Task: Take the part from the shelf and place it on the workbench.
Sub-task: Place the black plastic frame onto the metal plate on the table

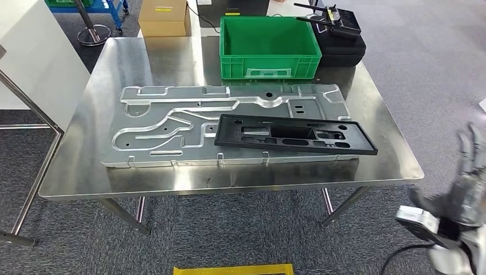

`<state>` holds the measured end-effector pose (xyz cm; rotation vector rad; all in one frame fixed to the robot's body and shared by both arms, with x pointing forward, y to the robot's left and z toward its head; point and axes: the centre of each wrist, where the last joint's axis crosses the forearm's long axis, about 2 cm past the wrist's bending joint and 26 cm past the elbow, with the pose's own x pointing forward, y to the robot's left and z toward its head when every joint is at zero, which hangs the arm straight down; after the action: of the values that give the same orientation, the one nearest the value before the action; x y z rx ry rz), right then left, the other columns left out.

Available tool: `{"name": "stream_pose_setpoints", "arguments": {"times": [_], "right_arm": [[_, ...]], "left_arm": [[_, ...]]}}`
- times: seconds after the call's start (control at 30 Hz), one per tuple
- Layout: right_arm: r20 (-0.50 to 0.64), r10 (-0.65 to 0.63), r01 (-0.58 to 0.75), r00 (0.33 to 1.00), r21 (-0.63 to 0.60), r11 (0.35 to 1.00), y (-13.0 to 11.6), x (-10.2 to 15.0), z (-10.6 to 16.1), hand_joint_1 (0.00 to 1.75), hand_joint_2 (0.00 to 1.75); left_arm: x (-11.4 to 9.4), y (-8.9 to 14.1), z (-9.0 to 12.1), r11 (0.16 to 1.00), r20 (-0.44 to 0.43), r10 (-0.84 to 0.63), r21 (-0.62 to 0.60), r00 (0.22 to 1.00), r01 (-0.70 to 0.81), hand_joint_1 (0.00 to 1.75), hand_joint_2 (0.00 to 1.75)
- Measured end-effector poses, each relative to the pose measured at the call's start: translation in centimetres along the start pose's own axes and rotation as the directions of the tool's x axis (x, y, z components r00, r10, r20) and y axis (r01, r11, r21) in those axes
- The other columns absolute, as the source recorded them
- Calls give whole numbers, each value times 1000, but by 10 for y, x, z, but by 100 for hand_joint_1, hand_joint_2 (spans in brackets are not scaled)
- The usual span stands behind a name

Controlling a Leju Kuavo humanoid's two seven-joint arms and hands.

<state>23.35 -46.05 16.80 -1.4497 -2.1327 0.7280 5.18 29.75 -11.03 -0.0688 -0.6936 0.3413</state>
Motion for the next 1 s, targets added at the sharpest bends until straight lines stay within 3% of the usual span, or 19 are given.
{"name": "stream_pose_setpoints", "arguments": {"times": [0.1,0.23,0.37,0.47,0.53,0.6,0.7,0.87,1.0], "right_arm": [[-117,69,-62,991,64,996,-39,-21,37,0,0],[-299,165,-117,940,173,978,-61,-36,92,0,0],[-510,287,-129,811,323,938,-61,-46,165,0,0],[-618,360,-86,699,427,900,-49,-33,216,0,0],[-690,403,4,601,507,862,-29,-15,249,0,0],[-752,442,153,489,573,805,-6,15,280,0,0],[-792,480,384,378,606,697,22,61,306,0,0],[-808,531,716,257,528,456,59,120,316,0,0],[-778,593,879,206,414,238,79,148,311,0,0]], "left_arm": [[-6,3,4,1000,-1,19,24,1000,-19,0,0],[-9,5,7,998,-8,33,45,999,-32,0,0],[-10,3,7,998,-14,43,56,999,-42,0,0],[-11,3,7,997,-15,48,63,999,-46,0,0],[-11,5,8,996,-11,53,72,999,-52,0,0],[-11,6,8,995,-4,60,84,998,-59,0,0],[-13,8,9,991,1,79,109,997,-79,0,0],[-11,13,9,973,18,145,177,989,-146,0,0],[-13,11,10,956,15,188,228,982,-187,0,0]]}}
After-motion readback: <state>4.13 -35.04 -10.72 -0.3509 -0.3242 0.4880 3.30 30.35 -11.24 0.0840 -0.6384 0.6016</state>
